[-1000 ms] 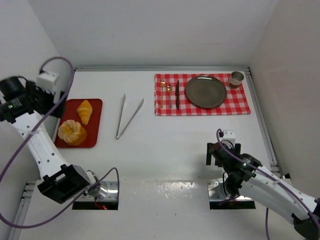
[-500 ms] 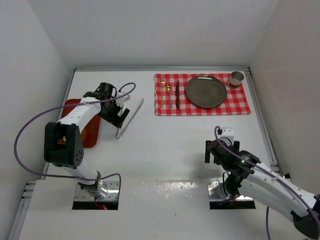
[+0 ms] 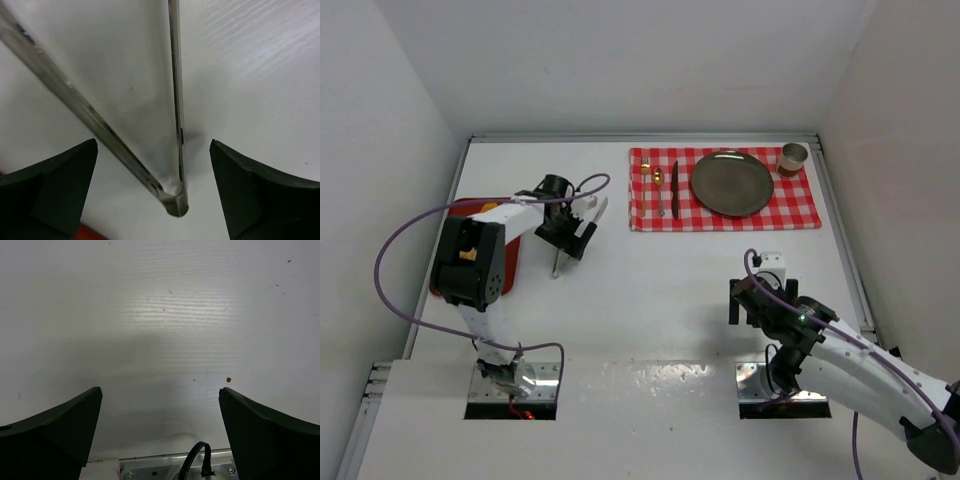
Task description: Place the bread
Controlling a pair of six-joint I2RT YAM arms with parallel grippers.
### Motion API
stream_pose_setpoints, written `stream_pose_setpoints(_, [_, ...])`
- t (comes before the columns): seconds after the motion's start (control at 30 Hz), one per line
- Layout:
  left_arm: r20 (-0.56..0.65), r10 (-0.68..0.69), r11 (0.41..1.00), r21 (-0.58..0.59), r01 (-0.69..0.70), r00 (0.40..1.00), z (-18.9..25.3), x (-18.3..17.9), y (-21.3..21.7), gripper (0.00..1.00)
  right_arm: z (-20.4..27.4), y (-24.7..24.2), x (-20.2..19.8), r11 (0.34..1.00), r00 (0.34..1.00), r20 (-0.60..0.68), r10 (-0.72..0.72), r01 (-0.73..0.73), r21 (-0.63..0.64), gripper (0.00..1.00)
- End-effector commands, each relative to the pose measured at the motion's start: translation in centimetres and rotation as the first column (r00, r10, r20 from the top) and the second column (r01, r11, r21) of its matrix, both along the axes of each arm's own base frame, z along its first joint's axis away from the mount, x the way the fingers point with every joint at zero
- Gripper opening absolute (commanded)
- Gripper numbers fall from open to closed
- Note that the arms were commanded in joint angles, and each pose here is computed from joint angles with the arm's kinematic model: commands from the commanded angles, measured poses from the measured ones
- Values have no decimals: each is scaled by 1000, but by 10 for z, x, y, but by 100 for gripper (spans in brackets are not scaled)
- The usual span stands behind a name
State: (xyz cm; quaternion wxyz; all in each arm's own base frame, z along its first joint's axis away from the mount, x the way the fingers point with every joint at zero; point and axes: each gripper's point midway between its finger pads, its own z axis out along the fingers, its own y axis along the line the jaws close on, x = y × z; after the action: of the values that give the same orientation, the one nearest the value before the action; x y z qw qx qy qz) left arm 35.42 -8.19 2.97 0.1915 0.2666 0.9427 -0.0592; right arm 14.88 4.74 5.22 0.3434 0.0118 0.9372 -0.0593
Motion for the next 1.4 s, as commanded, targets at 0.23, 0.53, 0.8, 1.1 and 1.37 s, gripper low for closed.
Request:
stream_pose_setpoints(0.23, [36, 108, 992, 65, -110, 994, -31, 48, 1, 84, 29, -1, 18, 999, 996, 85, 9, -6, -37, 100])
stream_pose_setpoints(0.53, [53, 144, 987, 60, -147, 988, 7, 49, 7, 53, 33, -8, 16, 999, 995, 94, -11, 16, -51, 100])
stream_pose_setpoints(0.8, [203, 172, 985, -55, -164, 964, 170, 64, 26, 53, 37, -3, 22, 999, 993, 116, 3, 3, -48, 100])
stream_pose_setpoints(1.1, [238, 369, 929, -56, -366, 899, 213, 19, 113, 52, 33, 0, 22, 999, 994, 110, 14, -10, -38, 100])
stream_pose_setpoints(1.37, [251, 538, 832, -6, -554, 805, 203, -54, 207, 55, 22, 5, 21, 999, 994, 100, 47, -45, -27, 100])
